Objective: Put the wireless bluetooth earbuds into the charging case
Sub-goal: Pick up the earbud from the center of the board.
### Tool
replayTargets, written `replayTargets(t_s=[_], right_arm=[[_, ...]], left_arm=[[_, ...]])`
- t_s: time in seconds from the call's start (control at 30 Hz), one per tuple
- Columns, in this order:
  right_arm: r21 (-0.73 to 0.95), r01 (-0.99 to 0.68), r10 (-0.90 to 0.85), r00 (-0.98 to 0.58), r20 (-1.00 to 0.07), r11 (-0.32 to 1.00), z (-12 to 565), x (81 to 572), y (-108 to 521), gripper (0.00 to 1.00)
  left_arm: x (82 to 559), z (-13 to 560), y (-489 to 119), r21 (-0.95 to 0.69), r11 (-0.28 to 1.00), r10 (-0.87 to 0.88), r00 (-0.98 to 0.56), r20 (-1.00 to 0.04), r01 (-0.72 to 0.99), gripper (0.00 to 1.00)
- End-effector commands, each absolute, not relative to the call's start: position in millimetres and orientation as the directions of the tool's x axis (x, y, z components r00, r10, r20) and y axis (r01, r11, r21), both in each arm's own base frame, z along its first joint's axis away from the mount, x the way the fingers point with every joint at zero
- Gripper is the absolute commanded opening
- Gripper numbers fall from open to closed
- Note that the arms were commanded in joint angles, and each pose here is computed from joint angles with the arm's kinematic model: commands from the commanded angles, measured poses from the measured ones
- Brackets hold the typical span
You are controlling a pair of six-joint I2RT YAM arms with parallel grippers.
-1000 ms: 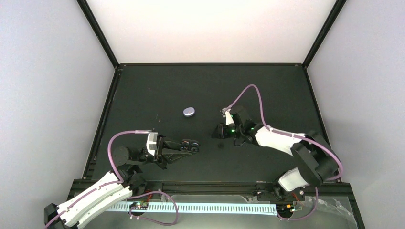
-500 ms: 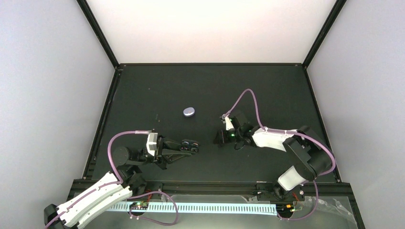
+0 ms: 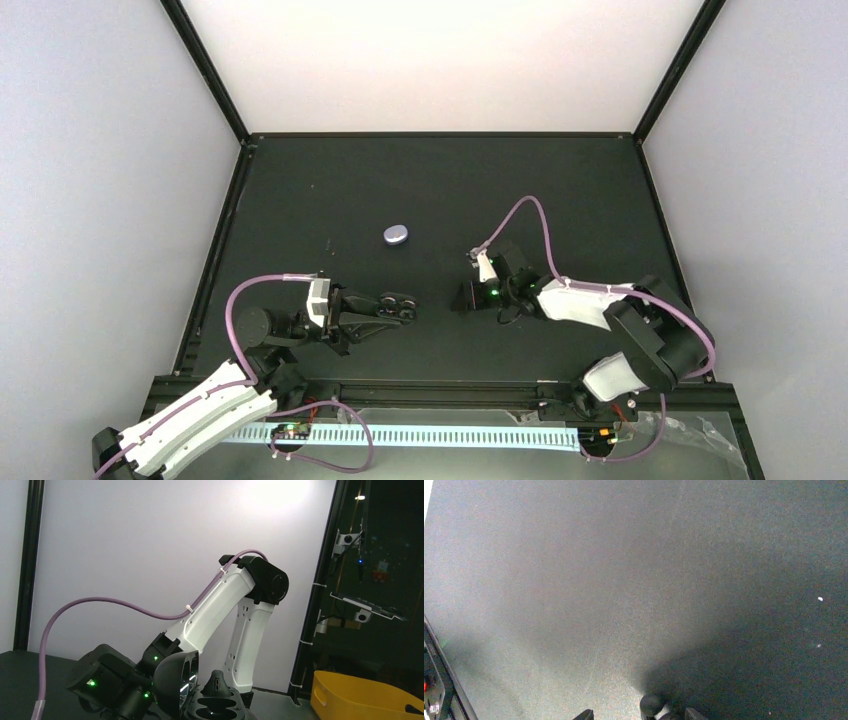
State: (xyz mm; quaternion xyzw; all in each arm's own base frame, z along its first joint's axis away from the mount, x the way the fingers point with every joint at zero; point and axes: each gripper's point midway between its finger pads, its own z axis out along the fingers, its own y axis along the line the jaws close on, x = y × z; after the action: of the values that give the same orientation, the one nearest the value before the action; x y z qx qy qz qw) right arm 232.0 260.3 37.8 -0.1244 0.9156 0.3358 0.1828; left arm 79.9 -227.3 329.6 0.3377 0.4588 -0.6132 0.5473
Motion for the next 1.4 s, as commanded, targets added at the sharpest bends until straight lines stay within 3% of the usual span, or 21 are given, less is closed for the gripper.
replayTargets(t_s=[0.0, 0.13, 0.37, 0.73, 1.37], right_arm=[[0.58, -0.353, -0.117, -0.907, -0.404, 0.734, 39.1, 221.1, 259.4, 0.47], [0.555, -0.357, -0.118, -0.9, -0.42, 0.751, 44.5, 220.8, 253.8, 0.46], [0.46, -0.473, -0.182, -0.819, -0.544, 0.752, 91.0, 226.2, 257.9, 0.47], [0.397, -0.587, -0.392, -0.79, -0.472, 0.706, 69.2, 210.2, 281.4, 0.44], [0.322, -0.582, -0.43, -0.792, -0.434, 0.747, 40.8, 219.0, 280.4, 0.41]], left_arm=[[78.2, 338.5, -225.3, -0.168, 0.025, -0.38, -0.146, -0.913, 0.986, 0.02], [78.3, 338.7, -225.1, -0.169, 0.026, -0.38, -0.146, -0.913, 0.985, 0.01], [78.7, 339.2, -224.8, -0.165, 0.031, -0.382, -0.141, -0.913, 0.986, 0.02], [77.9, 339.3, -224.7, -0.162, 0.03, -0.38, -0.139, -0.914, 0.986, 0.02], [79.2, 334.8, -226.7, -0.17, 0.032, -0.368, -0.146, -0.918, 0.985, 0.02]])
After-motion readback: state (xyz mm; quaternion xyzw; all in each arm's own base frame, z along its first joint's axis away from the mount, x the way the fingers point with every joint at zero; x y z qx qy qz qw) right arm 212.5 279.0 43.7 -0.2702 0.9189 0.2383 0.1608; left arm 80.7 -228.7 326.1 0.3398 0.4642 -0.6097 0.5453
